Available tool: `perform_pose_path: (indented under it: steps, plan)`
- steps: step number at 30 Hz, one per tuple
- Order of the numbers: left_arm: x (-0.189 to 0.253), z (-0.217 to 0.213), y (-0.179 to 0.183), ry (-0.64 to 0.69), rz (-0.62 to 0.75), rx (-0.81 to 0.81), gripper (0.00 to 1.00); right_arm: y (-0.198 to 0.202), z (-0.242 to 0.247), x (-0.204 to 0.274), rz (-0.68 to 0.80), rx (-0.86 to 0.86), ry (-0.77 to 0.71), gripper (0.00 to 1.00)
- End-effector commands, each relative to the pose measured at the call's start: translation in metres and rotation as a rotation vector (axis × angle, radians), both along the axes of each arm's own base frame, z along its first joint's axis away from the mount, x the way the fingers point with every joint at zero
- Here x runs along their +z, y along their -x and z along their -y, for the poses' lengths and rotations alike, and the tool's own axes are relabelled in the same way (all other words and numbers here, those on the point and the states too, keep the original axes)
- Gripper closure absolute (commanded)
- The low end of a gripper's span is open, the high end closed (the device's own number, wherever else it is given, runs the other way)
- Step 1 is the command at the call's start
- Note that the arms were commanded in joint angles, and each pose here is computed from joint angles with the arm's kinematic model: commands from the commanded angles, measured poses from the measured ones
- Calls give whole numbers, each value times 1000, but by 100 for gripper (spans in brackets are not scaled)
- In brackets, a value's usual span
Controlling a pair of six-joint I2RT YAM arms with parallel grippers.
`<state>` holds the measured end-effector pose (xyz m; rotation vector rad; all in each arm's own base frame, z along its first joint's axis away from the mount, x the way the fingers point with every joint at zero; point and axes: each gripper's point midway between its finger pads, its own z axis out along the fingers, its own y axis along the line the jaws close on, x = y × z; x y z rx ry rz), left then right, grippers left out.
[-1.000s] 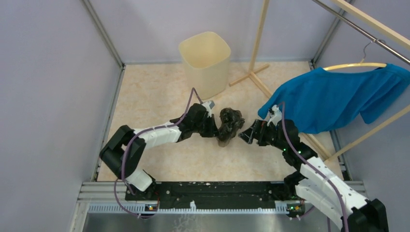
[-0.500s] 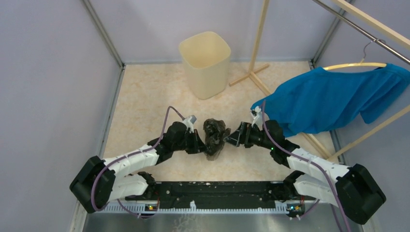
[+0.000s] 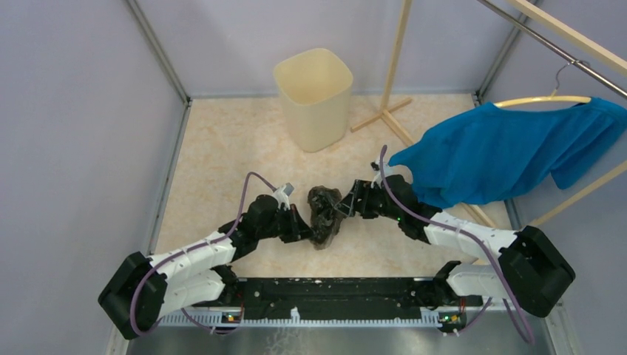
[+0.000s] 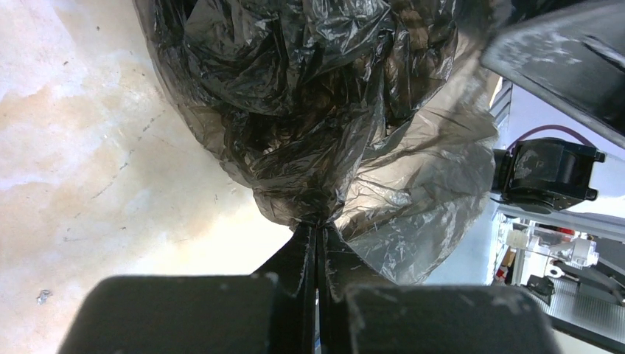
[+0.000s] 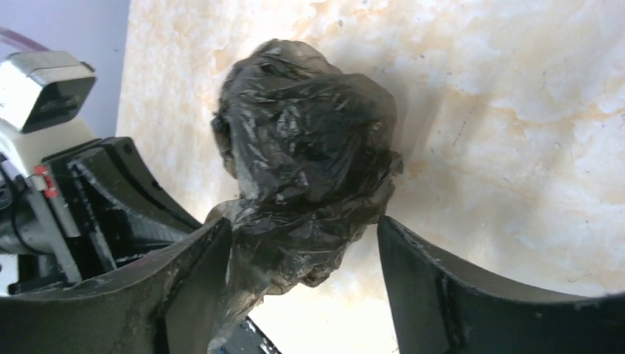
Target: Put the trash bags into the trash bin
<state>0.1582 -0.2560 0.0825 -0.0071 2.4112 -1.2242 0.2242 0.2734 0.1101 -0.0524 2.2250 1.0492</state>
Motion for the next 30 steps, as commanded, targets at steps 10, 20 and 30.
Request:
perform_pose_path:
  steps: [10, 20, 30]
  plan:
    - [6, 2, -2, 17, 9, 4, 82, 19, 16, -22, 10, 5, 28, 84]
    - [53, 6, -18, -14, 122, -22, 38, 27, 15, 14, 158, 68, -65, 100]
    - [84, 11, -35, -80, 222, -60, 7, 20, 6, 92, 351, 128, -112, 100]
